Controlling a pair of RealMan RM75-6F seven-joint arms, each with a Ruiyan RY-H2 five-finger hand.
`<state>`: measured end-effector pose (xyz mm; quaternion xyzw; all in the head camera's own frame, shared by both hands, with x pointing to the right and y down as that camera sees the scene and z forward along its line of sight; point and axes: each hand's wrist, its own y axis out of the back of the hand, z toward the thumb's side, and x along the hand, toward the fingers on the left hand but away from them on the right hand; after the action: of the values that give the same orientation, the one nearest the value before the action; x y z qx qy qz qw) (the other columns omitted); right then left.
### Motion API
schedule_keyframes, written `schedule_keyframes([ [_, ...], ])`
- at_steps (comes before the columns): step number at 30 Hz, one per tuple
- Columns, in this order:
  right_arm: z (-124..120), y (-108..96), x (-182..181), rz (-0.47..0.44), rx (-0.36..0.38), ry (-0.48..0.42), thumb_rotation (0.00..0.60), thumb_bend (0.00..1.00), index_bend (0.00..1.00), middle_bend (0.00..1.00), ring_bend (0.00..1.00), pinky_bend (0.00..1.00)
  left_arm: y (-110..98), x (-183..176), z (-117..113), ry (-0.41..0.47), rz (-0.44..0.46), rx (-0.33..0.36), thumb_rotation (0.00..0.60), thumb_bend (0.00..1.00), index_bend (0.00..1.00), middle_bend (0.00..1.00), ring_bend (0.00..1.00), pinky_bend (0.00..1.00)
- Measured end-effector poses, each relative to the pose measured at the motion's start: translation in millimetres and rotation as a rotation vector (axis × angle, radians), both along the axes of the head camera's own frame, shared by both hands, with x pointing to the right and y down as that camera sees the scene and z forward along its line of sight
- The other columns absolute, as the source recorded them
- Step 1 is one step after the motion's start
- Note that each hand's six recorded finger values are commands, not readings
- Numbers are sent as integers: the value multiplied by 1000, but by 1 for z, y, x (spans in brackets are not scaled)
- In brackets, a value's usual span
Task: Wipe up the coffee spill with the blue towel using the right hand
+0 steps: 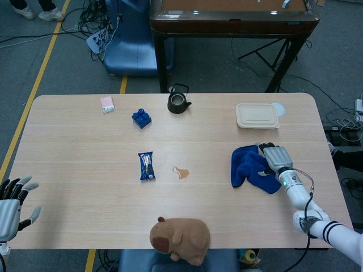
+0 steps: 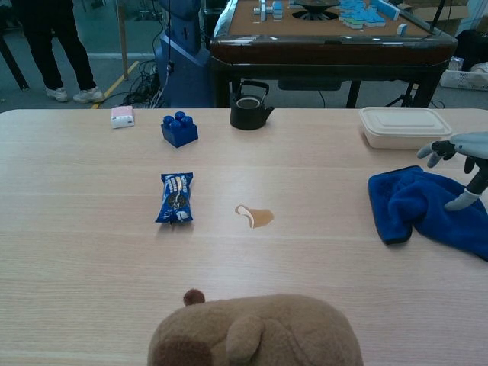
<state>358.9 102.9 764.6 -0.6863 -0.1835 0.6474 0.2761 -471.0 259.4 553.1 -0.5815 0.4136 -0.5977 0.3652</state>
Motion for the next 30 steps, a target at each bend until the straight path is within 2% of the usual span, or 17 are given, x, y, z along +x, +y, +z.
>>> schedule_keyframes([
  [1,3,0,-4,-8,-5,-2,600,115,136,253,154,298,0,0,0,0,0,0,600,268,282,164,123,66],
  [4,7,1,-15,-36,-13,-14,600,215,320,330,244,417,1,-1,-1,0,-3,1,600,268,285,164,123,66],
  [7,8,3,-21,-56,-14,-23,600,322,511,459,369,565,2,-3,-2,-1,-9,3,600,268,289,164,123,66],
  [11,7,4,-29,-79,-19,-39,600,464,616,603,530,713,3,-5,-2,-1,-13,5,600,268,292,164,123,66],
  [12,6,4,-31,-78,-17,-51,600,512,634,625,564,749,3,-5,-2,0,-13,5,600,268,293,164,123,66],
  [15,-1,0,-39,-59,5,-96,600,557,655,644,592,780,4,-6,-3,0,-15,6,600,269,295,164,123,66],
  [21,-27,-14,-70,-29,70,-241,600,557,658,645,592,782,5,-9,-8,-2,-16,18,600,268,296,164,123,67],
  [27,-61,-45,-119,-74,202,-366,600,557,658,645,592,782,8,-10,-12,3,-19,24,600,268,296,164,123,66],
  [30,-69,-56,-146,-94,246,-405,600,557,657,644,592,783,11,-12,-15,4,-23,27,600,268,296,164,123,66],
])
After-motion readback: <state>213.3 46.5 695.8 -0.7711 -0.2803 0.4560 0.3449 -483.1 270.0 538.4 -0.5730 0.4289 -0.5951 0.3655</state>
